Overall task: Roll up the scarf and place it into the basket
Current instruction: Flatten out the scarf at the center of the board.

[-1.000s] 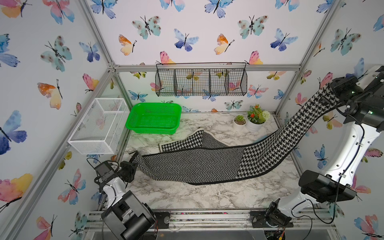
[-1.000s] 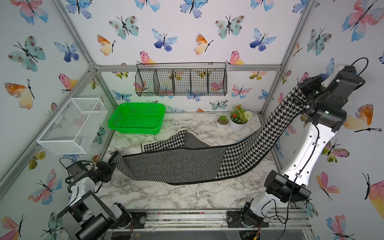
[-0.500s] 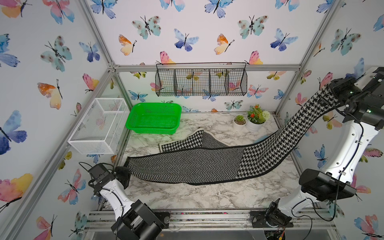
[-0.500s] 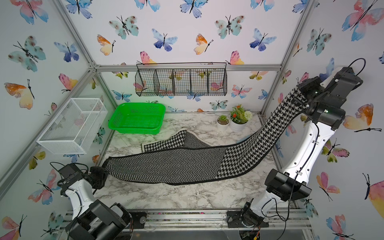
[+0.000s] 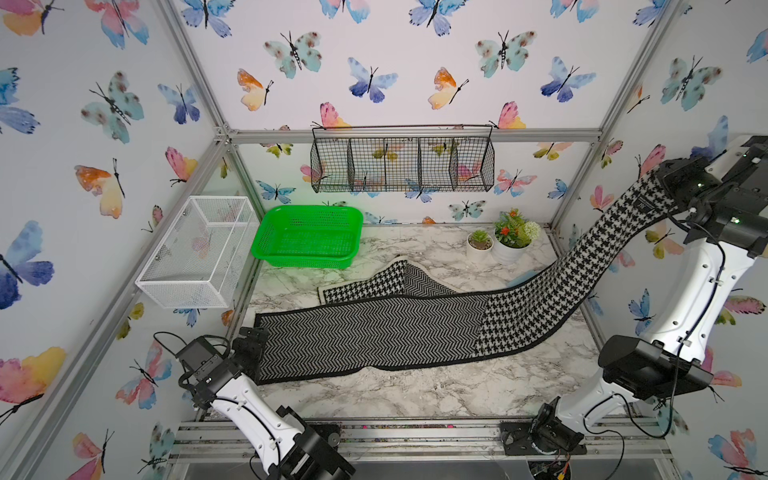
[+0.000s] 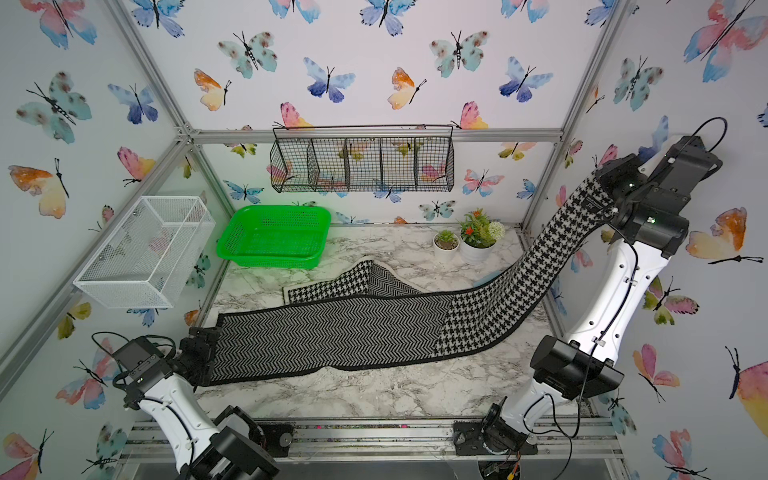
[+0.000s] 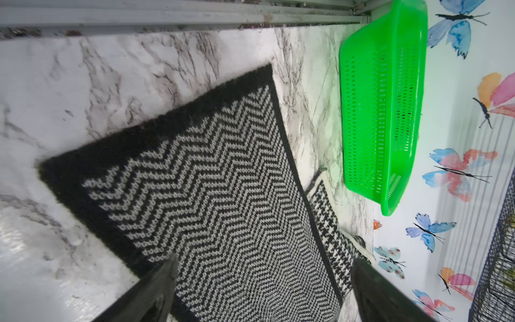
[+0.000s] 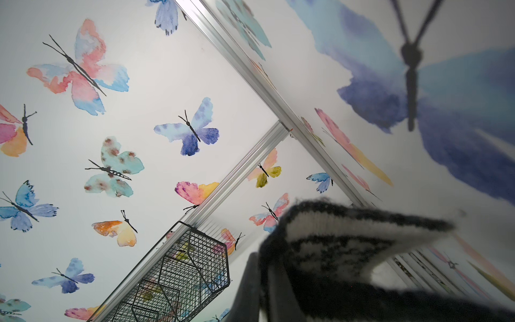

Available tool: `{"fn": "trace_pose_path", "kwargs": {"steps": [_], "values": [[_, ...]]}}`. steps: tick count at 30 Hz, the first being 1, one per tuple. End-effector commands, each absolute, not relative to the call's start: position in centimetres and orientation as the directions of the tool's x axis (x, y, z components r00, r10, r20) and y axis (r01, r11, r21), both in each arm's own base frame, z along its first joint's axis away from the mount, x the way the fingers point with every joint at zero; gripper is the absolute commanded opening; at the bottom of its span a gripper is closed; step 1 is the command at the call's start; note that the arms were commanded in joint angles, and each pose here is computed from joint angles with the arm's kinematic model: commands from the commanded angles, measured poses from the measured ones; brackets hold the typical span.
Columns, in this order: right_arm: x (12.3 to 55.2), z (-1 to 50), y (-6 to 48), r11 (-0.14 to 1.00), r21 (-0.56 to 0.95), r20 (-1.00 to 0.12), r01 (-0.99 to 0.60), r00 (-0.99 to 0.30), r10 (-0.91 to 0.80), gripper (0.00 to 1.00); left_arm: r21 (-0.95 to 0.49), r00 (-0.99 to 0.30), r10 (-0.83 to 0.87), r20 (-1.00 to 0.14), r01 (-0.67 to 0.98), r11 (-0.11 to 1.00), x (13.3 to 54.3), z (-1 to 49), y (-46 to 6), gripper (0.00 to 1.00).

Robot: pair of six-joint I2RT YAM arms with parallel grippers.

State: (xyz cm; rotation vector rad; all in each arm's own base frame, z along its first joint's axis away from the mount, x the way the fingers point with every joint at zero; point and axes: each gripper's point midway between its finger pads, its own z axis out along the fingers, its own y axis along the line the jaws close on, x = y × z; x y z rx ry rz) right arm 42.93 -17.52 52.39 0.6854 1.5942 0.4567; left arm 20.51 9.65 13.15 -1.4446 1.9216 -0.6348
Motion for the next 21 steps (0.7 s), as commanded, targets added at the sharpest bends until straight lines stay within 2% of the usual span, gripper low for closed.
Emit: {"fn": "trace_pose_path", "kwargs": {"steps": [1, 4, 9, 15, 21], "values": [[43.4, 53.0, -17.3, 0.768, 0.625, -0.772, 0.138, -0.034, 0.634, 0.08, -0.794, -0.266, -0.932, -0.245, -0.497, 0.350, 22.2, 15.5, 7.5, 0.98], [43.7, 52.2, -16.8, 0.765, 0.632, -0.765, 0.123, -0.061, 0.641, 0.01, -0.809, -0.338, -0.894, -0.293, -0.411, 0.420, 23.9, 16.7, 4.8, 0.98], [43.7, 52.5, -14.6, 0.769, 0.635, -0.764, 0.071, -0.088, 0.639, 0.01, -0.810, -0.486, -0.811, -0.325, -0.299, 0.504, 26.5, 16.8, -2.2, 0.98], [42.4, 55.0, -11.7, 0.777, 0.629, -0.776, -0.014, -0.080, 0.626, 0.01, -0.822, -0.608, -0.723, -0.328, -0.193, 0.535, 28.5, 15.8, -9.3, 0.98], [40.4, 58.1, -7.9, 0.773, 0.619, -0.785, -0.135, -0.068, 0.616, 0.01, -0.799, -0.760, -0.554, -0.341, -0.076, 0.596, 30.9, 14.7, -18.4, 0.98]]}}
